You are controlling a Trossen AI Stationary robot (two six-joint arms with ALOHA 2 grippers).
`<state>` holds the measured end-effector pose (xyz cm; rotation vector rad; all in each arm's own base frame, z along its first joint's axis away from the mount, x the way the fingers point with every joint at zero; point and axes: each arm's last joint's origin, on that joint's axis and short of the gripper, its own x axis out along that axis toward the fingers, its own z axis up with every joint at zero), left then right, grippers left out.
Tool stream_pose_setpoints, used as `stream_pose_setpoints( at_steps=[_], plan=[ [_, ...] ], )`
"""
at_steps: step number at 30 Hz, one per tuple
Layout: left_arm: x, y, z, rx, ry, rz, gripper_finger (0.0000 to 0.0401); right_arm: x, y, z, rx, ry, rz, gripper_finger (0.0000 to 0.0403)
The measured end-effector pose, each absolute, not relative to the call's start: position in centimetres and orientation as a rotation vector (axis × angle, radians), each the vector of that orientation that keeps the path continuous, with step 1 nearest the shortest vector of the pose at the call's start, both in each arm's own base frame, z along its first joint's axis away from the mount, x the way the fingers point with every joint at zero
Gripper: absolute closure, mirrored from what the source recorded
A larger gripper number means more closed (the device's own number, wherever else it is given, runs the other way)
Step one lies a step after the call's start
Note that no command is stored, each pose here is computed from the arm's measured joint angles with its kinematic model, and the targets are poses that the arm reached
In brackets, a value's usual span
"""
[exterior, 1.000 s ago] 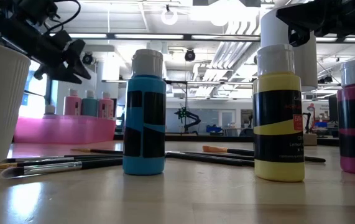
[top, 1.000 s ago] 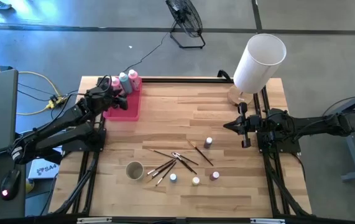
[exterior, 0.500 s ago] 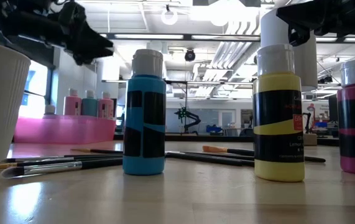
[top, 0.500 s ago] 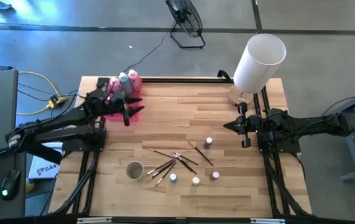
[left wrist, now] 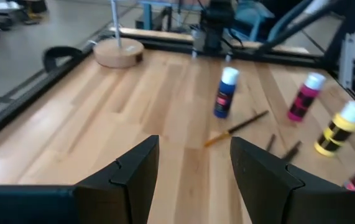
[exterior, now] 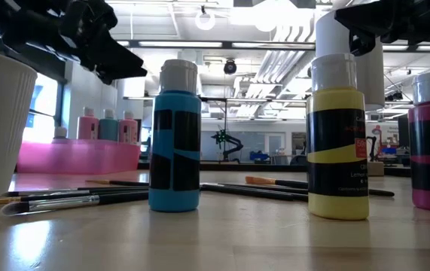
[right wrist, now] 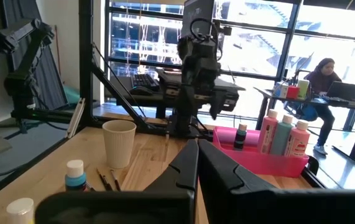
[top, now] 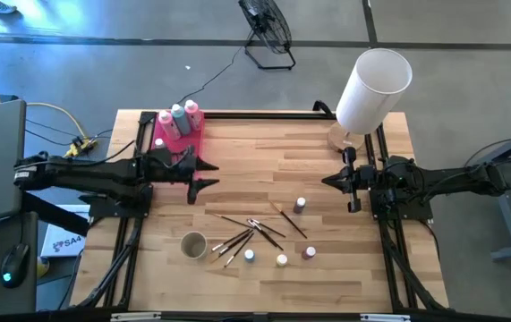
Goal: Pick & Place Paint Supplies
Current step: Put the small light blue paint bottle into the pink bin
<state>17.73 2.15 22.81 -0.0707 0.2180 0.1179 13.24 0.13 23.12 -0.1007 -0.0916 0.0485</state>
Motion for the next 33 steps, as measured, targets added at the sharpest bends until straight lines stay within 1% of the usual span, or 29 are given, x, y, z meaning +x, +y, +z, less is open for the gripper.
stream_pose_setpoints(
  at_steps=[5,13,18,23,28,33],
  plan=[
    [17.8,1.9,23.1,-0.068,0.186,0.100,0.0205,13.2,0.1,23.1,-0.102,-0.091,0.048,0.0400],
    [18.0,1.9,24.4,-0.064,0.055,0.067,0.0205,13.2,0.1,23.1,-0.100,-0.090,0.048,0.0400],
    [18.3,1.0,24.9,-0.129,-0.005,-0.005,0.0207,13.2,0.1,23.0,-0.056,-0.082,0.051,0.0400],
    [19.8,-1.5,25.7,-0.125,0.062,-0.023,0.0238,13.3,0.1,22.7,-0.006,-0.050,0.053,0.0400],
    [22.2,-4.6,27.1,-0.059,0.189,-0.030,0.0276,13.3,0.2,22.6,0.071,-0.035,0.078,0.0400],
    [24.8,-7.4,28.5,0.002,0.311,-0.082,0.0300,13.3,0.3,22.5,0.082,-0.017,0.114,0.0400]
  ],
)
